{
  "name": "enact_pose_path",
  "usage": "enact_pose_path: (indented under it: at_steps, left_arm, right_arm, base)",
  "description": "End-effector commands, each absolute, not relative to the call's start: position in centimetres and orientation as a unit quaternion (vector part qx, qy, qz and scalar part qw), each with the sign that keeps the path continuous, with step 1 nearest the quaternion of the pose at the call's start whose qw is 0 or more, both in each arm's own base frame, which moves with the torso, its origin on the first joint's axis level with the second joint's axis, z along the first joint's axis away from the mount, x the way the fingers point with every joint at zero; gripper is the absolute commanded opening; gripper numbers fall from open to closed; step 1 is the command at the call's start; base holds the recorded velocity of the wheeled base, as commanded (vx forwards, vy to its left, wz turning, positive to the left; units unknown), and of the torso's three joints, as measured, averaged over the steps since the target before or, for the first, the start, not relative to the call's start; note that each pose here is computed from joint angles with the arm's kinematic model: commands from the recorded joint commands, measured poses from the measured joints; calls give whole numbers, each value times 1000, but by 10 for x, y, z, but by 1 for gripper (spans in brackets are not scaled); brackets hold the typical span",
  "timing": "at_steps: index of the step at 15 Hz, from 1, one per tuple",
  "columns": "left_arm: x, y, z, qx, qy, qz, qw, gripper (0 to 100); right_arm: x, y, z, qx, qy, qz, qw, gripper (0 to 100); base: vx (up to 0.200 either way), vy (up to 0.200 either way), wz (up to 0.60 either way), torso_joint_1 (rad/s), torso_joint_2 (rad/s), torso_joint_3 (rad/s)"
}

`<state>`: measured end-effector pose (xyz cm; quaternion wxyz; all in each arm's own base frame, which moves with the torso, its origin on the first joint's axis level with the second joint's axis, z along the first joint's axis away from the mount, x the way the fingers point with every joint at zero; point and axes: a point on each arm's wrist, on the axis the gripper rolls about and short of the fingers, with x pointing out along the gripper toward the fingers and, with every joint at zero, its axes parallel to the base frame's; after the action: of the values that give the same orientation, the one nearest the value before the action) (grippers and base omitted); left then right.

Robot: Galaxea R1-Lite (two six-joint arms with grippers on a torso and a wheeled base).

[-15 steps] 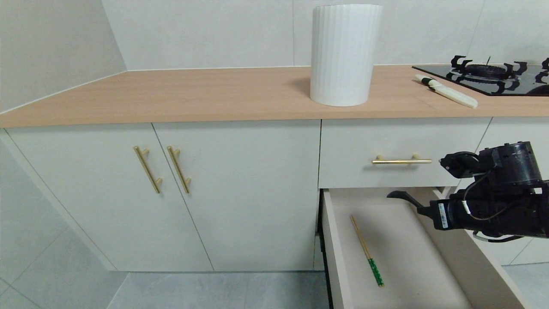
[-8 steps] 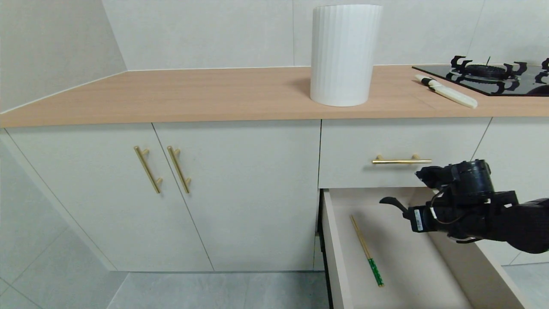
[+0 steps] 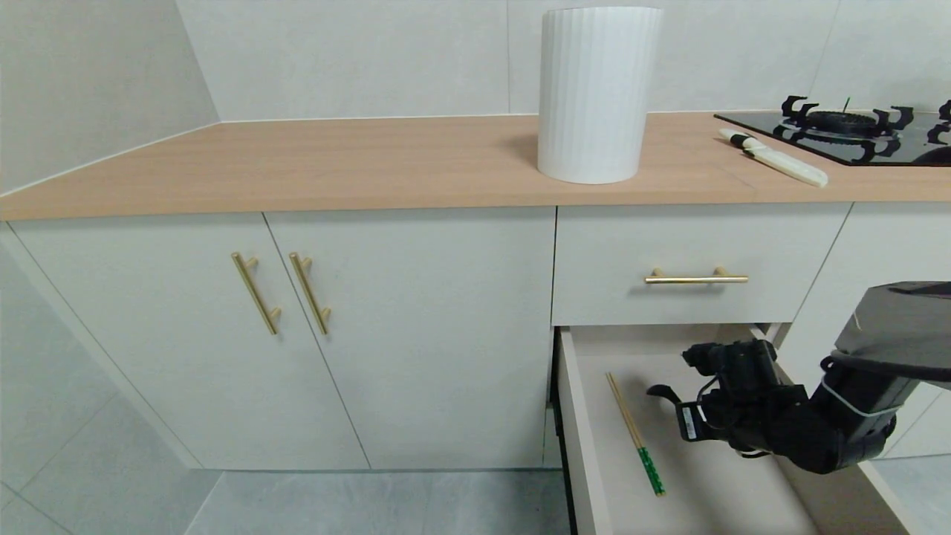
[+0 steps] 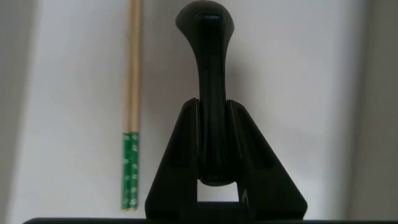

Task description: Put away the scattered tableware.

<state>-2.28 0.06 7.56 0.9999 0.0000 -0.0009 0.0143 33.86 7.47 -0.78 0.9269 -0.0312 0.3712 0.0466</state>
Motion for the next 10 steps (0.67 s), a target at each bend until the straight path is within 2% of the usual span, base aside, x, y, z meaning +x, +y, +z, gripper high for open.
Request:
enact_pose_path:
  at_steps: [1, 10]
  left_arm:
    - [-23, 1, 76, 0, -1, 15, 1000, 100]
    - [-23, 1, 76, 0, -1, 14, 1000, 100]
  right_arm:
    - [339, 75, -34, -36, 397, 44, 916, 0]
    - [340, 75, -36, -35, 392, 44, 918, 0]
  base:
    - [0, 0, 0, 0, 0, 0]
    - [0, 0, 0, 0, 0, 0]
